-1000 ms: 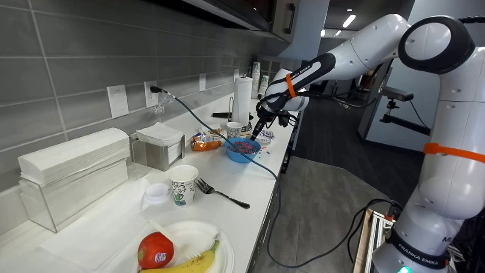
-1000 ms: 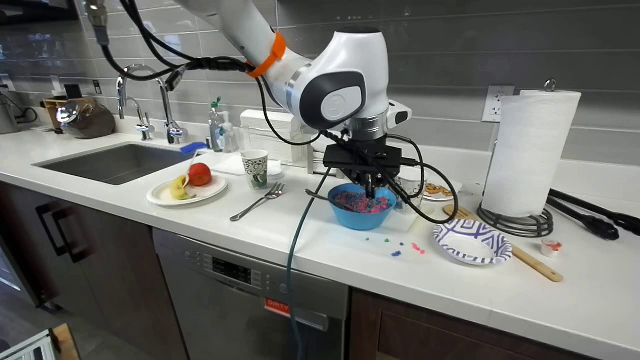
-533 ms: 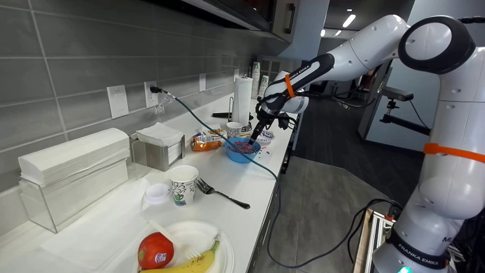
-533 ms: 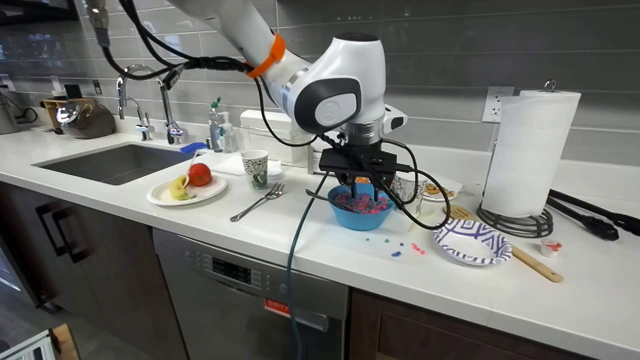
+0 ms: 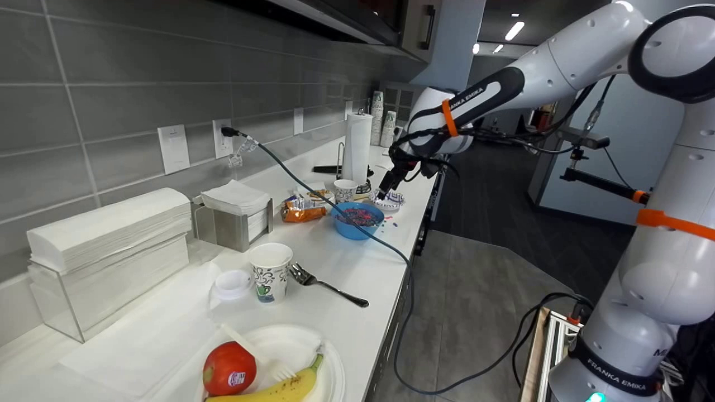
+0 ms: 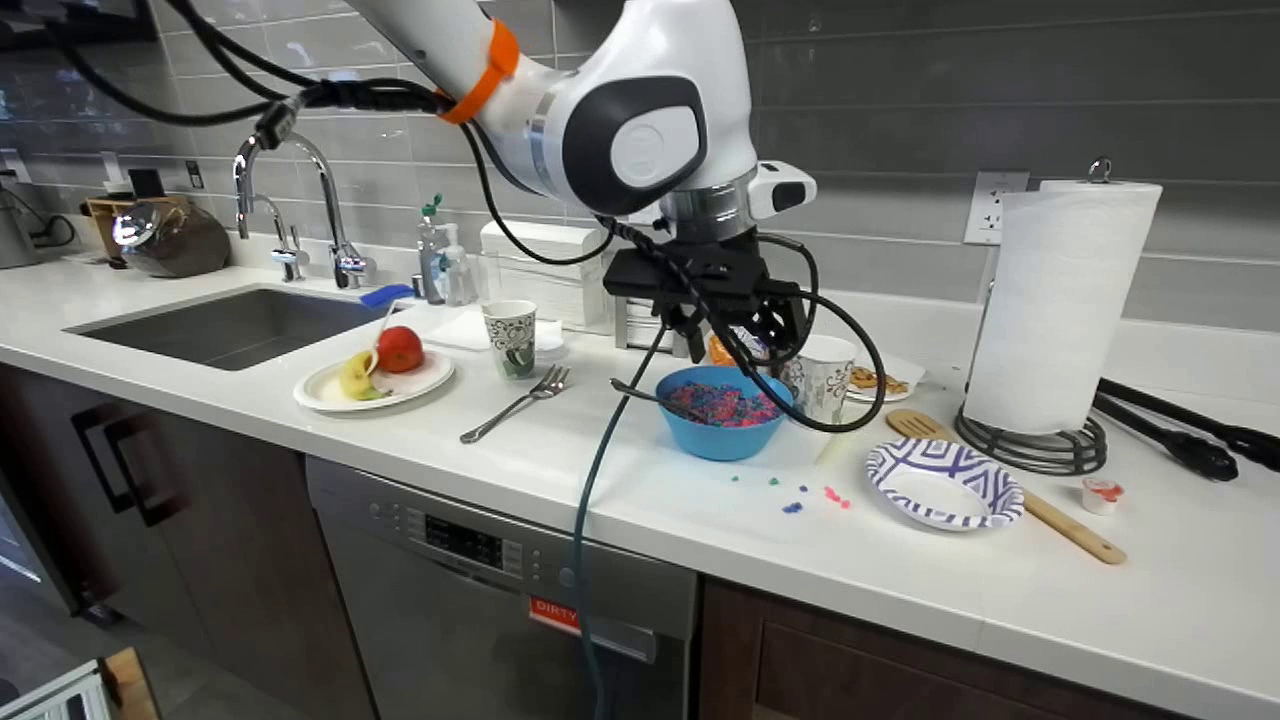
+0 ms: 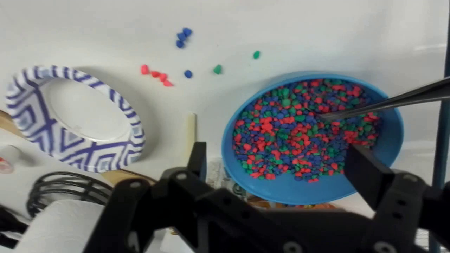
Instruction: Put the blue cereal from the countertop inside the blue bowl.
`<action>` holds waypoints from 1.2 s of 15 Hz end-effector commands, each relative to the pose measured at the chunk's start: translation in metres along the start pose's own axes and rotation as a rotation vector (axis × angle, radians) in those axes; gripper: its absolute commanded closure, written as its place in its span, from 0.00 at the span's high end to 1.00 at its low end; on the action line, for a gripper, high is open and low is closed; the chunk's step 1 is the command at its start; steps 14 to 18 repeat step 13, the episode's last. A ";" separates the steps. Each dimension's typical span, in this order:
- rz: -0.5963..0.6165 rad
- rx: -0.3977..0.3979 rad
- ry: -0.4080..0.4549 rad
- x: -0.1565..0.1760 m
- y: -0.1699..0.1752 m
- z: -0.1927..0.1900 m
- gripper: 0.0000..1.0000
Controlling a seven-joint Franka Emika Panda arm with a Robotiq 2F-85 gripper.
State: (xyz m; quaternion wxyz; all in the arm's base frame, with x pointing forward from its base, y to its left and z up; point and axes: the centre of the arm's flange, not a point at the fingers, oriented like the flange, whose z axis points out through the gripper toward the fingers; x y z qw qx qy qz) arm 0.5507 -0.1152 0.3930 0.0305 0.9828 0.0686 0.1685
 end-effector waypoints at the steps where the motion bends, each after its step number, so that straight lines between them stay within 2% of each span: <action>1: 0.109 -0.055 -0.087 -0.029 -0.006 -0.046 1.00; 4: 0.207 -0.064 -0.147 -0.046 -0.019 -0.079 1.00; 7: 0.261 -0.039 -0.236 -0.064 -0.038 -0.114 1.00; 8: 0.224 -0.037 -0.202 -0.044 -0.018 -0.088 1.00; 10: 0.224 -0.037 -0.191 -0.045 -0.023 -0.102 1.00; 18: 0.229 -0.034 -0.204 -0.046 -0.020 -0.093 1.00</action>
